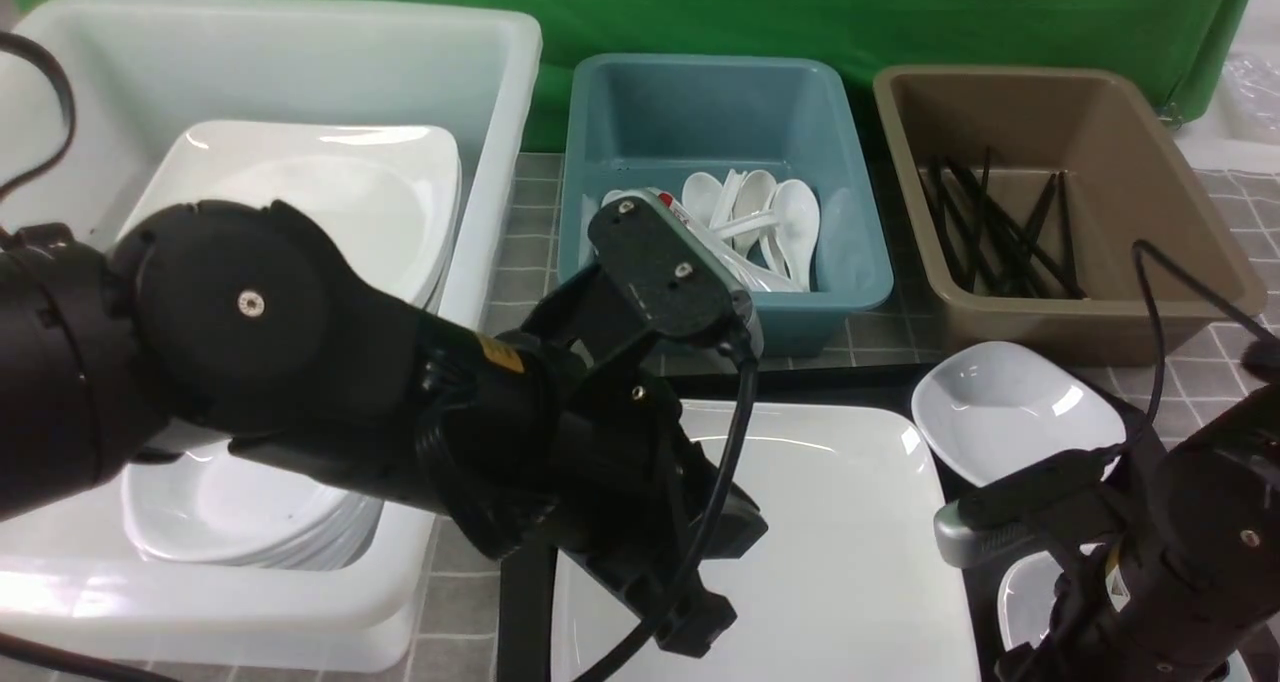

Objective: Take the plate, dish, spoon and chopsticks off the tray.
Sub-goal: Use the right arm to grab a small plate from the dinner plate, then use the right arm to put the small plate into the large storage box on the left

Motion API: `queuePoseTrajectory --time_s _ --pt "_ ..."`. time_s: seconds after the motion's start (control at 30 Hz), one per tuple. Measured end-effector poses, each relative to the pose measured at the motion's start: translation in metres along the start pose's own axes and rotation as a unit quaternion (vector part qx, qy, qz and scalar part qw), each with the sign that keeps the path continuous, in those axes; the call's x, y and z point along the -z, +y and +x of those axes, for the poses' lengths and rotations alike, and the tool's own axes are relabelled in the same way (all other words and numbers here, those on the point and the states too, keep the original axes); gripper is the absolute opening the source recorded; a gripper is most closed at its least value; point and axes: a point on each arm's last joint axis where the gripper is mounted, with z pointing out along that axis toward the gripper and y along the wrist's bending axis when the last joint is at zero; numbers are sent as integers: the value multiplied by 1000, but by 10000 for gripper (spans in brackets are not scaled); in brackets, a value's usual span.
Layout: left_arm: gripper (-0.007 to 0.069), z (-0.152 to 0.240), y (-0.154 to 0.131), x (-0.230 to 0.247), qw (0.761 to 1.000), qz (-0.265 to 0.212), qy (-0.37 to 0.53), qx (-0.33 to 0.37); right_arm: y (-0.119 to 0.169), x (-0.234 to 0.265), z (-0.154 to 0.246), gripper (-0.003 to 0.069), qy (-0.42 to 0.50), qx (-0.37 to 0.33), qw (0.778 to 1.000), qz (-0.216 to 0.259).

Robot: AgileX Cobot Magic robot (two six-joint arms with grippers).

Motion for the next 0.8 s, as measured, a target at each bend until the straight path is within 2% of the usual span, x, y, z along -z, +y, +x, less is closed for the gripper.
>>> queuePoseTrajectory --time_s 0.03,0.17,0.2,0.37,0.47,0.5,0.57,0.63,0.67,0.77,0.8 --pt "9 0 0 0 1000 0 0 0 0 0 0 496 1 1 1000 2" --pt "9 0 0 0 1000 -2 0 3 3 -2 -3 267 -7 16 1000 6" --pt "9 0 0 0 1000 -2 0 4 4 0 -5 239 -15 25 1000 7" --pt "9 -1 2 0 1000 -11 -8 9 2 18 -8 206 -27 22 999 9" --pt "9 -5 6 1 999 -26 -22 16 0 44 -10 137 -52 16 998 11" --pt "9 -9 9 4 999 -35 -29 23 -2 60 -10 95 -72 12 997 11" --pt "9 -20 18 15 996 -52 -46 47 -4 89 -10 69 -117 -2 993 -1" --pt "9 -30 29 28 993 -73 -64 69 -5 113 -10 68 -162 -11 987 -8" --pt "9 -38 42 48 988 -100 -80 91 -7 142 -12 68 -213 -16 977 -16" --pt "9 -43 60 77 979 -139 -97 115 -6 173 -15 68 -264 -15 964 -39" --pt "9 -40 74 103 968 -175 -109 140 -2 193 -21 68 -296 -5 953 -69"
